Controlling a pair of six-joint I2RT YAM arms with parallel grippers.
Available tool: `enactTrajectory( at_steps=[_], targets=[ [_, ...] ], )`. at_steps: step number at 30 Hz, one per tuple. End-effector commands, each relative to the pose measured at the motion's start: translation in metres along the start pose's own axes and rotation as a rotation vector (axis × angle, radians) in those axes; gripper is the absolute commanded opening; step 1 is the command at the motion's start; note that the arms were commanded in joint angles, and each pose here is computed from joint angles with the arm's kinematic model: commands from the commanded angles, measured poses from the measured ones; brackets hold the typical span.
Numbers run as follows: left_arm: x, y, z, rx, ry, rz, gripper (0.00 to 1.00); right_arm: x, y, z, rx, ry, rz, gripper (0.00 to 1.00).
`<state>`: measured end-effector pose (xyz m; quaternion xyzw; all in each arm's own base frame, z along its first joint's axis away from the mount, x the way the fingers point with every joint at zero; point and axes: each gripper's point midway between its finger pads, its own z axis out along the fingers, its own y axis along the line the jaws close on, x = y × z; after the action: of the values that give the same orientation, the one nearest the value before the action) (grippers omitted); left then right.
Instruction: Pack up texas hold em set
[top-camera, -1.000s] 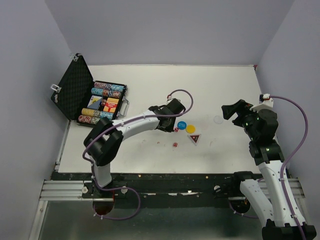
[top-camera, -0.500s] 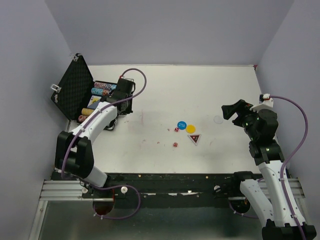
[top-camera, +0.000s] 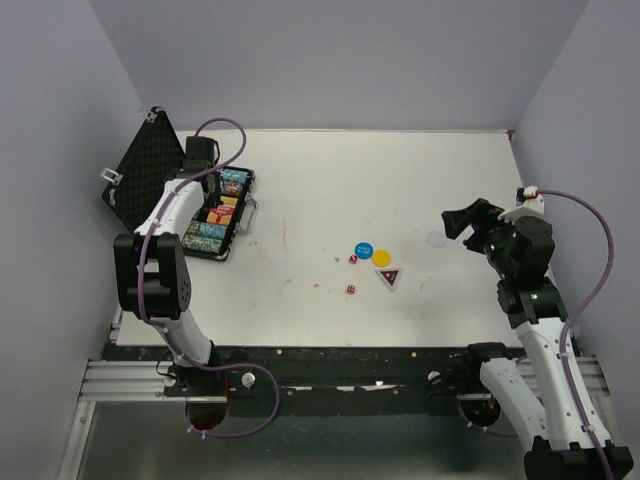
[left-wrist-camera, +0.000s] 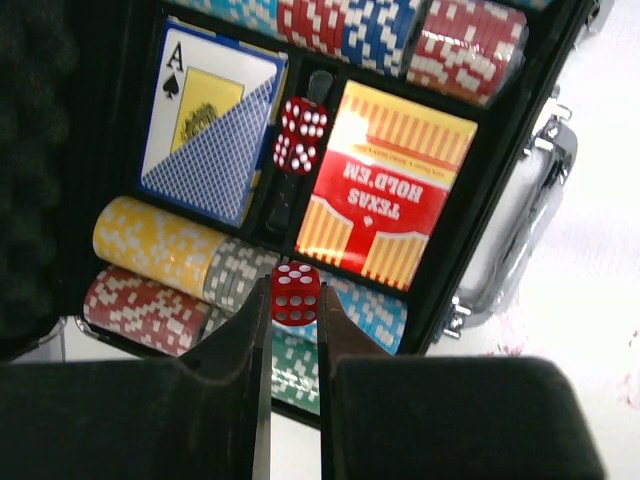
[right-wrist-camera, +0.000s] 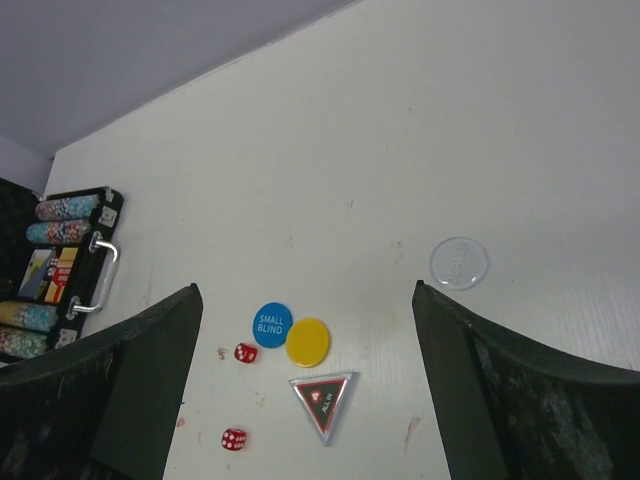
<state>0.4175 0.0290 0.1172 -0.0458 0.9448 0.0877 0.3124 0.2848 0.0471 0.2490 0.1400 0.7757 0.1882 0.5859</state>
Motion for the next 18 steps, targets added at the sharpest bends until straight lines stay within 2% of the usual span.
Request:
enactTrajectory(
  at_steps=[1, 8, 18],
  targets=[
    [-0.018, 0.023, 0.018, -0.057, 0.0, 0.03, 0.12, -0.004, 0.003, -0.001, -0.013, 0.003, -0.022, 0.94],
    [-0.017, 0.033, 0.046, -0.064, 0.063, 0.03, 0.13, -0.001, 0.001, 0.002, -0.006, 0.018, -0.022, 0.94],
    [-0.004, 0.024, 0.067, -0.029, 0.13, 0.038, 0.15, 0.001, -0.002, 0.005, 0.005, 0.026, -0.022, 0.94]
  ],
)
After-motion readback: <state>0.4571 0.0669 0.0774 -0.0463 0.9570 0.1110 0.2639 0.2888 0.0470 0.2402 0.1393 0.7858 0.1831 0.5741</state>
